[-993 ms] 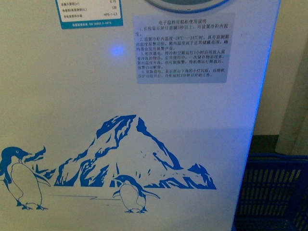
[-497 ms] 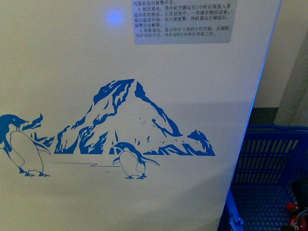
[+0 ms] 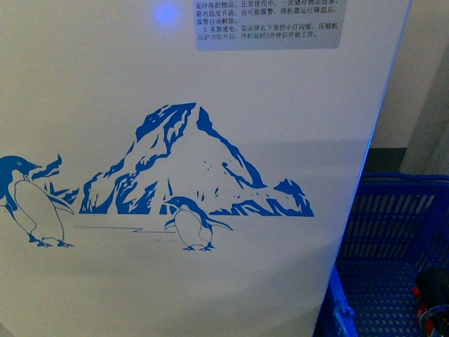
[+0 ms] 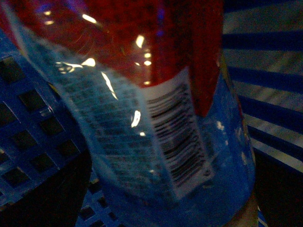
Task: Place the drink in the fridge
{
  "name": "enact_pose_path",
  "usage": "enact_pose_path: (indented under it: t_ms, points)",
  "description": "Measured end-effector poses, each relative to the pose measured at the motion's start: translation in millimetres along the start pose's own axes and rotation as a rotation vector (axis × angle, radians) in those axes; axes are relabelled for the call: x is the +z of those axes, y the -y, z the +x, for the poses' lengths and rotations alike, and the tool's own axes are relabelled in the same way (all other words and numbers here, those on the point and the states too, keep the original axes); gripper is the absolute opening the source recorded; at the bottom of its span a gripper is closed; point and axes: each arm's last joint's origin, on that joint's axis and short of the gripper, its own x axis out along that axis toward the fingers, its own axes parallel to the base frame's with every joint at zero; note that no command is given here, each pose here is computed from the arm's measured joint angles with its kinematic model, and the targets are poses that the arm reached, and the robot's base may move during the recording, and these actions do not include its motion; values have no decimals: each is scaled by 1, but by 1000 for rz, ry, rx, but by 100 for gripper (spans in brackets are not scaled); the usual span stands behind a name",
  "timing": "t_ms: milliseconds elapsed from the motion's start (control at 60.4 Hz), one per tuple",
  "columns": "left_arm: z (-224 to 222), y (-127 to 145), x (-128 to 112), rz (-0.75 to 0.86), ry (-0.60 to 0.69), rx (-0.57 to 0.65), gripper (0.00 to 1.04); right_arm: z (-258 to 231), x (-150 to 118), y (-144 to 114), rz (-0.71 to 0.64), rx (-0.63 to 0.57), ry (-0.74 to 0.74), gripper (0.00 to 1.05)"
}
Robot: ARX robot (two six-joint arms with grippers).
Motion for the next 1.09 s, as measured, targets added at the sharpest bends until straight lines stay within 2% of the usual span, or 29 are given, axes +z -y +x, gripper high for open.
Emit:
enact_pose_path:
  t_ms: [99,281,397,513,629,695,861,960,1026,1093]
  points:
    - [0,0,0,0,0,0,97,1,-1,0,4,1,-1,96]
    - [0,0,0,0,0,0,97,2,-1,2,14,12,13,76]
    - [0,0,0,0,0,0,97,-2,-2,5,16,25,32,60]
    - [0,0,0,0,0,0,97,-15,-3,9,0,58,49,50]
    - [0,0,0,0,0,0,97,-33,-1,15,4,83,73,46]
    - [0,0,0,0,0,0,97,-58,8,21,16,121,116,45]
    - [0,0,0,0,0,0,97,-168,46,53,72,271,333,44]
    - [0,0,0,0,0,0,97,-216,55,70,105,317,446,43]
    - [0,0,0,0,0,0,97,-269,57,95,140,374,570,43]
    - [0,0,0,0,0,0,97,-325,48,124,187,424,706,43]
